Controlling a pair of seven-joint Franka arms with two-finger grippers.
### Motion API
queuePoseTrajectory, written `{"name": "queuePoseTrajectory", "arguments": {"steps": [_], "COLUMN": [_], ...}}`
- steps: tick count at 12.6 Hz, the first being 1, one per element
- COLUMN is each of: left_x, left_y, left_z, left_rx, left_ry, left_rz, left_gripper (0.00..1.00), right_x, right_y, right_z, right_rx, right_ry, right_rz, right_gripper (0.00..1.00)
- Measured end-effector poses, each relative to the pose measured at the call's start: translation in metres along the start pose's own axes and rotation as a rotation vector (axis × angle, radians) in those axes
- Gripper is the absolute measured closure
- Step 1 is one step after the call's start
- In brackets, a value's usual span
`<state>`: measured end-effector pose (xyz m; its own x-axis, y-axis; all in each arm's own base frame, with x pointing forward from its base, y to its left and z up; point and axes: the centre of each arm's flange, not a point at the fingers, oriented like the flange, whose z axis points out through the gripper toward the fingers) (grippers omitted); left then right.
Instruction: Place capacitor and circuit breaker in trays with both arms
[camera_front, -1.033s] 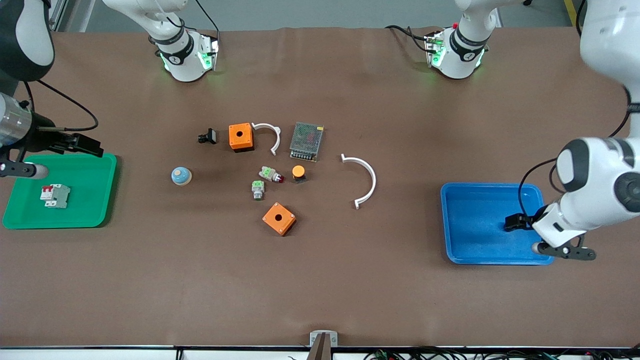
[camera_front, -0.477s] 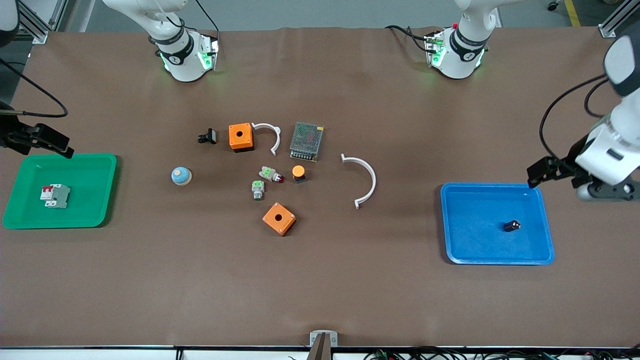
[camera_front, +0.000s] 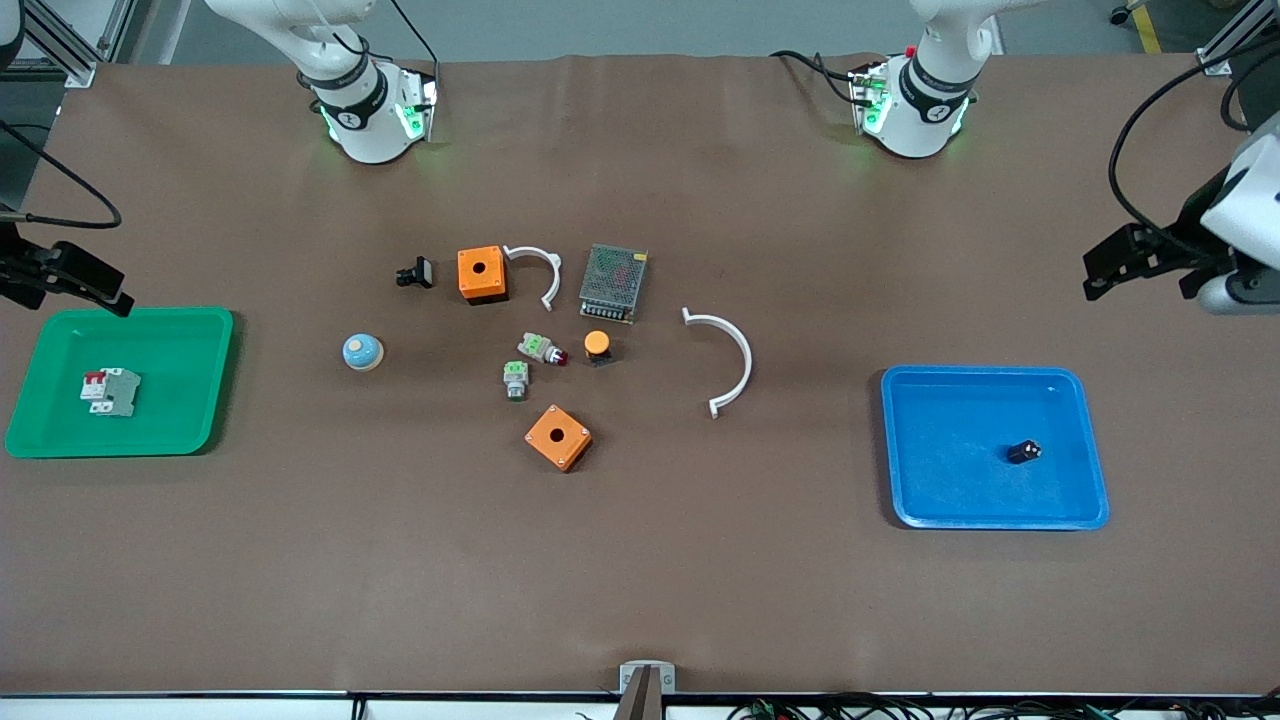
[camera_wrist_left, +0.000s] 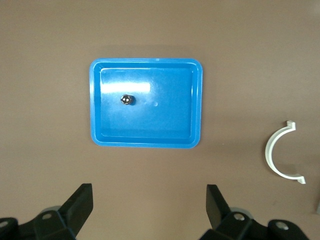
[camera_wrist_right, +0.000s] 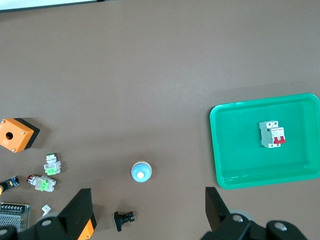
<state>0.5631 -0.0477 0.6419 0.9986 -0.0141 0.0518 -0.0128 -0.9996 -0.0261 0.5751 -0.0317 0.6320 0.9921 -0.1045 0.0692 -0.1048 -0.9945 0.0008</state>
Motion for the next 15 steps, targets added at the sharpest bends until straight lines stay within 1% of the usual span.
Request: {"name": "queuePoseTrajectory", "arguments": {"steps": [2, 4, 7, 11, 15], "left_x": [-0.018, -0.027, -0.028, -0.030, -0.035], "left_y": [0.013, 0.016, 0.013, 0.012, 0.012], "left_z": [-0.016, -0.021, -0.019, -0.018, -0.014], "left_rx": [0.005, 0.007, 0.006, 0.006, 0.009], "left_ry": [-0.021, -0.037, -0.049, -0.057, -0.091], "left_rz": [0.018, 0.021, 0.017, 0.015, 0.020], "left_gripper": [0.00, 0.00, 0.00, 0.00, 0.00], "right_x": [0.000, 0.000, 0.001, 0.001, 0.001], "right_y": [0.000, 0.000, 0.000, 0.000, 0.000], "right_z": [-0.003, -0.004, -0.009, -0.011, -0.011], "right_rx": [0.001, 0.001, 0.001, 0.002, 0.002], "right_ry": [0.006, 0.009, 0.021, 0.024, 0.024], "right_rz": [0.000, 0.000, 0.000, 0.000, 0.000], "right_gripper": [0.00, 0.00, 0.00, 0.00, 0.00]}}
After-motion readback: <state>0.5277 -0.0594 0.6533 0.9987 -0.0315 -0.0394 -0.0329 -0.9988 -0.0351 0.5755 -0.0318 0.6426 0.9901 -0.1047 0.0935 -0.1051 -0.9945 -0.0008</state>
